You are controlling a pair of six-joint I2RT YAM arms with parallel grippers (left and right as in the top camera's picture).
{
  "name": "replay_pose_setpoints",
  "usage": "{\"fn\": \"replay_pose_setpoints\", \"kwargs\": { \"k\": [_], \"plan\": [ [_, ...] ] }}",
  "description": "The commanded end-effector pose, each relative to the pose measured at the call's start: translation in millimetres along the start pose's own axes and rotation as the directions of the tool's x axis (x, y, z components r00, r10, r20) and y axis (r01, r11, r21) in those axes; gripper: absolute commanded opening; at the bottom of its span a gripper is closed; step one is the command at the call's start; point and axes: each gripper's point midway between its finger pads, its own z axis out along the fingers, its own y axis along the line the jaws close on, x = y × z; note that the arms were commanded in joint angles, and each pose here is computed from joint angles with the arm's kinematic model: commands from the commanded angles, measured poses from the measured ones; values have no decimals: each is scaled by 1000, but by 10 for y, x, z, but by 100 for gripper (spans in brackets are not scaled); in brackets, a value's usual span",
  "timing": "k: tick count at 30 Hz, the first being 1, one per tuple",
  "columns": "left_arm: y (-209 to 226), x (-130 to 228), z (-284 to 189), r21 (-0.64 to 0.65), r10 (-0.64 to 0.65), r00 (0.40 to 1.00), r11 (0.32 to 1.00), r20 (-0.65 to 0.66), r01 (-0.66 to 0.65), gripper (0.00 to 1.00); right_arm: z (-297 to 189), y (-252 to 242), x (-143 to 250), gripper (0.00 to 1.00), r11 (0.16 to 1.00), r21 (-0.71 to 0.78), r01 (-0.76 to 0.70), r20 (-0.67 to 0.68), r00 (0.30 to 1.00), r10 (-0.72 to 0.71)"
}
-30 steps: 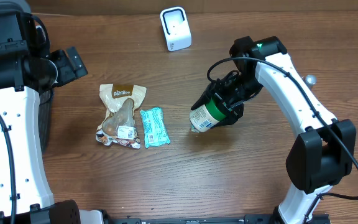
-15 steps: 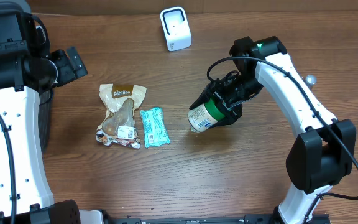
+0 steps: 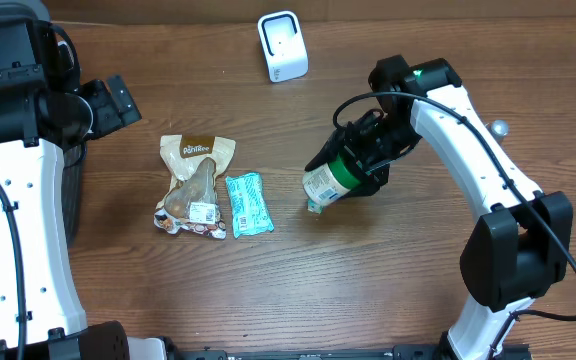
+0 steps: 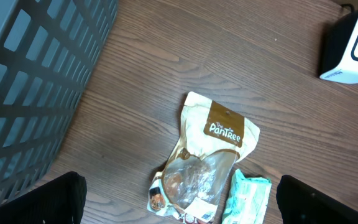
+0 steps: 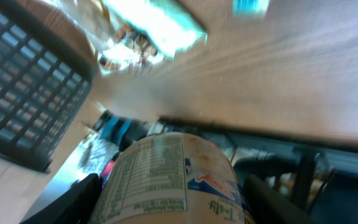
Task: Scan the item barcode
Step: 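Carry the jar with the right gripper to the white scanner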
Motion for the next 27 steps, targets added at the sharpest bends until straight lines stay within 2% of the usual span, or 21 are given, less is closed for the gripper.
{"fn": "replay_pose_setpoints", "kwargs": {
  "k": [1,4,8,9,12,15,18,20,21,23,25,27],
  "plan": [
    [-23,-9,-6,4,16,1000,1000,3,-16,100,-159,-84,-333,63,989,125,73,224,969,-100],
    [-18,-10,-6,3,15,1000,1000,3,-15,99,-312,-237,-691,63,964,261,54,397,904,-158],
    [-22,-9,-6,3,16,1000,1000,3,-16,99,-506,-191,-1026,49,948,314,56,542,809,-228],
    [-22,-8,-6,3,16,1000,1000,3,-16,99,-552,-92,-1114,45,944,310,109,564,778,-275],
    [-22,-9,-6,3,16,1000,1000,3,-16,100,-655,125,-1236,45,915,326,237,591,705,-392],
    [-21,-9,-6,3,15,1000,1000,3,-15,100,-865,569,-1132,45,858,302,415,604,614,-509],
    [-22,-8,-6,3,16,1000,1000,3,-16,99,-1181,911,-965,45,830,282,481,654,536,-533],
    [-22,-9,-6,3,16,1000,1000,3,-16,100,-1484,1173,-785,46,785,299,543,693,442,-570],
    [-23,-9,-6,4,16,1000,1000,3,-16,100,-1661,1320,-679,56,758,309,574,718,382,-582],
    [-23,-9,-6,4,16,1000,1000,3,-16,99,-1885,1515,-564,58,714,334,615,750,285,-597],
    [-22,-9,-6,3,16,1000,1000,3,-16,99,-1986,1643,-556,43,682,352,641,769,216,-601],
    [-22,-8,-6,3,16,1000,1000,3,-16,100,-1988,1697,-613,35,675,353,648,776,200,-598]
  ]
}}
